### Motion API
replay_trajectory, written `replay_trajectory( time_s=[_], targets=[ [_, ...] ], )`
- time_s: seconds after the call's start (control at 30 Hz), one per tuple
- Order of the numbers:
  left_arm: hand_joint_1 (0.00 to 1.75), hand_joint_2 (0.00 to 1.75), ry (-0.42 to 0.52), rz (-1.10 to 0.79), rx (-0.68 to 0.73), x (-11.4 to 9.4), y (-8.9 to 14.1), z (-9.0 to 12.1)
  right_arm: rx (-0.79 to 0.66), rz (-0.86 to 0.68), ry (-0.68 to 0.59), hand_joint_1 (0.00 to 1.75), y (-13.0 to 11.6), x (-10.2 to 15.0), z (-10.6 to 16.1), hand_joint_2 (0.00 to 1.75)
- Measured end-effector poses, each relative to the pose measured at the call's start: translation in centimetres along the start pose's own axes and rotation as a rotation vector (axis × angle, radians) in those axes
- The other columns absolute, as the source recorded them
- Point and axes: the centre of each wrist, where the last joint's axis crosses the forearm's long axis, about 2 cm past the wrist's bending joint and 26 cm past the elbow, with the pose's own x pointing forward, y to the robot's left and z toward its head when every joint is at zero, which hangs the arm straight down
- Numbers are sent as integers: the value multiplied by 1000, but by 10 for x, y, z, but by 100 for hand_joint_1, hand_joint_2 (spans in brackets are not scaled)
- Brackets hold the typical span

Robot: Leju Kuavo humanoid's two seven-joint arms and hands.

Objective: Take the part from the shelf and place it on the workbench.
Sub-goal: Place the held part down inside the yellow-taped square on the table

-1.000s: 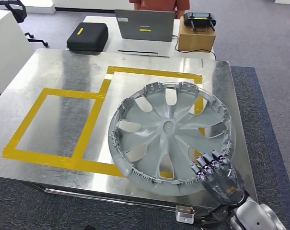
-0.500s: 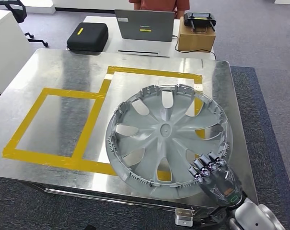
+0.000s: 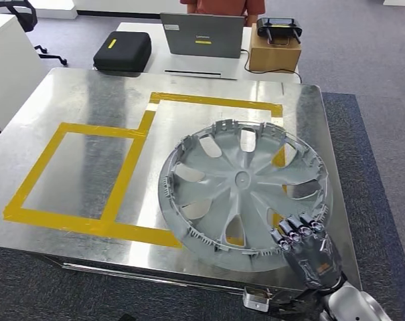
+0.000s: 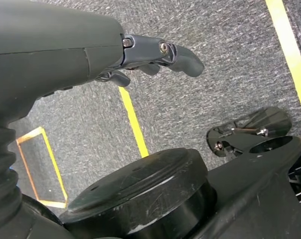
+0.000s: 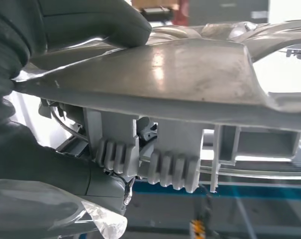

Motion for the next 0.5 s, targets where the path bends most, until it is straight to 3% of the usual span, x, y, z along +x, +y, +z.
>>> replay_trajectory(
  time_s=[0.33, 0.5],
  targets=[
    [0, 175, 1, -2, -9, 0, 0, 0, 102, -29, 142, 175, 13, 10, 21, 175],
    [0, 175, 1, -3, -12, 0, 0, 0, 169, -26, 152, 175, 19, 11, 37, 175]
  ],
)
